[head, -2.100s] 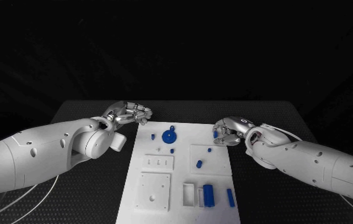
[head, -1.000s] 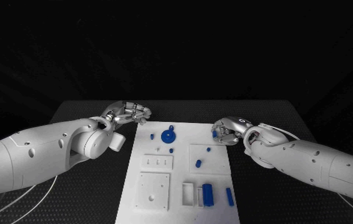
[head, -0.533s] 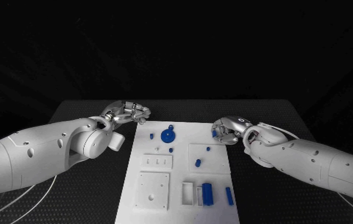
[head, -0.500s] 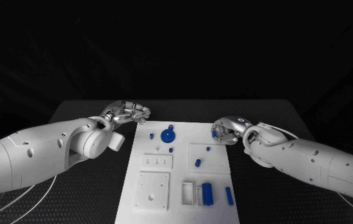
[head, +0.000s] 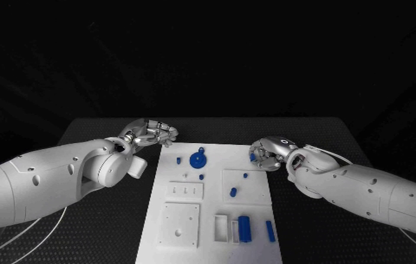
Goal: Assemble the parts on the task board
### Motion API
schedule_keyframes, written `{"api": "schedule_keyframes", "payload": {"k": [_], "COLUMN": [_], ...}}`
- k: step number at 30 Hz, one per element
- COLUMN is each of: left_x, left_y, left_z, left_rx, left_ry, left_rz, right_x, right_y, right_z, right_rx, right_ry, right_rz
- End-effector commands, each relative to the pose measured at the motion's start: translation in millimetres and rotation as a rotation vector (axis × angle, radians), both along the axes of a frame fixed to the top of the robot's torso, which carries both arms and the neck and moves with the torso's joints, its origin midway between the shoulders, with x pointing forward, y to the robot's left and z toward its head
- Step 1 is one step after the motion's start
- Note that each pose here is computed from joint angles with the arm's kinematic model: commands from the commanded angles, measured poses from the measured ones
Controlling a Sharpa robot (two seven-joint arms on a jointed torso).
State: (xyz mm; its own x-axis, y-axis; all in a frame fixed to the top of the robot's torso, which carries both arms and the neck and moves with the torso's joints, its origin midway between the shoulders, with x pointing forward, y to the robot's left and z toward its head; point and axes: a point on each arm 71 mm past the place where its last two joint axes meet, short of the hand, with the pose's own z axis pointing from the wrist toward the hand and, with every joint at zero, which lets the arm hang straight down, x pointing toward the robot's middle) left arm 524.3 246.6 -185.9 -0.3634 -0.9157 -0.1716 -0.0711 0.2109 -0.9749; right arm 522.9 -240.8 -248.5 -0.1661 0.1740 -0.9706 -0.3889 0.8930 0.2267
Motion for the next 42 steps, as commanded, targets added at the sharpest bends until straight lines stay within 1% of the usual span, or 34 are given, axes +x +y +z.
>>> {"api": "schedule_keyframes", "payload": {"k": [1,4,5,8,9,11,13,20,23,27,33,42], "left_x": [-2.6,-4.3,-5.3,-9.8,-10.6,-11.1,-11.7,-14.0,-16.0,-16.9,-17.6,-18.5], "left_y": [-6.8,-10.9,-13.2,-22.4,-25.8,-32.7,-38.7,-55.7,-65.6,-74.7,-83.0,-87.9], "left_z": [-0.6,-1.5,-2.3,-7.7,-8.2,-8.2,-8.6,-10.6,-11.4,-12.6,-14.0,-15.1], "left_rx": [0.009,0.021,0.023,0.021,0.026,0.034,0.037,0.042,0.045,0.054,0.068,0.081], "left_ry": [0.014,0.026,0.04,0.137,0.144,0.141,0.146,0.18,0.195,0.209,0.226,0.238], "left_rz": [-0.063,-0.094,-0.112,-0.201,-0.21,-0.202,-0.198,-0.153,-0.152,-0.156,-0.158,-0.159], "right_x": [1.6,4.3,4.7,6.9,7.3,6.8,3.9,-6.3,-11.9,-16.5,-23.4,-31.5], "right_y": [3,8,10,18,21,28,36,64,78,92,109,123], "right_z": [8.9,20.2,24.9,38.2,41.8,48.1,52.7,65.2,71.6,75.4,77.4,80.1], "right_rx": [-0.026,-0.03,-0.034,-0.041,-0.04,-0.038,-0.038,-0.036,-0.033,-0.024,-0.012,0.004], "right_ry": [-0.027,-0.034,-0.036,-0.045,-0.047,-0.052,-0.053,-0.07,-0.077,-0.081,-0.078,-0.081], "right_rz": [-0.019,-0.019,-0.019,-0.02,-0.017,-0.01,0.006,0.055,0.085,0.116,0.155,0.194]}}
